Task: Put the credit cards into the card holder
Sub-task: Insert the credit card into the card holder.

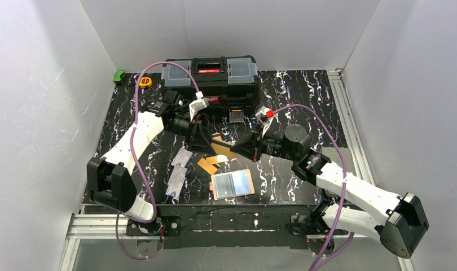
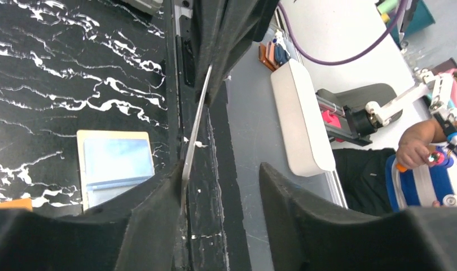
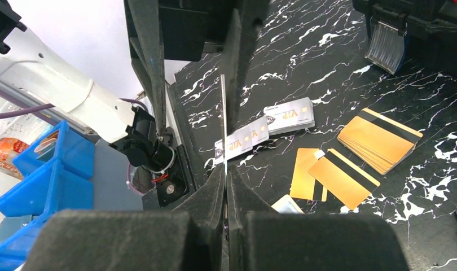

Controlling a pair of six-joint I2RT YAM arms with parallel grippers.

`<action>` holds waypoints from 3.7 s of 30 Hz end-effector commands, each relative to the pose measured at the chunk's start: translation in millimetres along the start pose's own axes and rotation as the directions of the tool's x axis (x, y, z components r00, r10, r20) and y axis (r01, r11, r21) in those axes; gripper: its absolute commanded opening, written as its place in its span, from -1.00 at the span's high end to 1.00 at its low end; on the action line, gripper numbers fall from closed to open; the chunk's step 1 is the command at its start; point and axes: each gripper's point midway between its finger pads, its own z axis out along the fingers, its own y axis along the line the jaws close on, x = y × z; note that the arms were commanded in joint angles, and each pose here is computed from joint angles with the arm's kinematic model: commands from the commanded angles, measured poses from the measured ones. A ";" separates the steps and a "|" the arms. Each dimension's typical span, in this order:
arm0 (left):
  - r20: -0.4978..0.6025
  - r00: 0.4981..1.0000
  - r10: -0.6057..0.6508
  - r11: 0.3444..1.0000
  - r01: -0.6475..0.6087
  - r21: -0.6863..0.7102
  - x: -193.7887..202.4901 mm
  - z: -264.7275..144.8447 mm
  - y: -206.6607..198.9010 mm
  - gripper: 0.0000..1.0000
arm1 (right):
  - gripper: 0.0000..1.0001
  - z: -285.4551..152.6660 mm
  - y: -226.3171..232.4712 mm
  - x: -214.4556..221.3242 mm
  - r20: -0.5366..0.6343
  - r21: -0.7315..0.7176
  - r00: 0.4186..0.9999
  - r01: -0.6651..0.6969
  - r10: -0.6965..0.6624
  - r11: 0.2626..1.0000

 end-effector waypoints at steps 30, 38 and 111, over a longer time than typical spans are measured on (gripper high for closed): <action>-0.205 0.961 0.185 0.982 -0.188 0.006 8.1 -3.2 -30.7 0.92 | -0.13 -4.5 56.1 -49.4 -0.273 -0.366 0.956 0.000 -0.108 0.931; -0.213 0.958 0.190 0.981 -0.195 -0.005 7.4 -3.0 -27.9 0.91 | -0.13 8.0 55.7 -24.6 -0.351 -0.366 0.932 -0.047 -0.091 0.930; -0.560 0.308 0.769 0.567 -0.734 0.373 213.0 16.6 117.5 0.16 | 0.97 -13.0 -89.8 175.0 -0.206 0.310 0.775 -0.528 0.598 0.791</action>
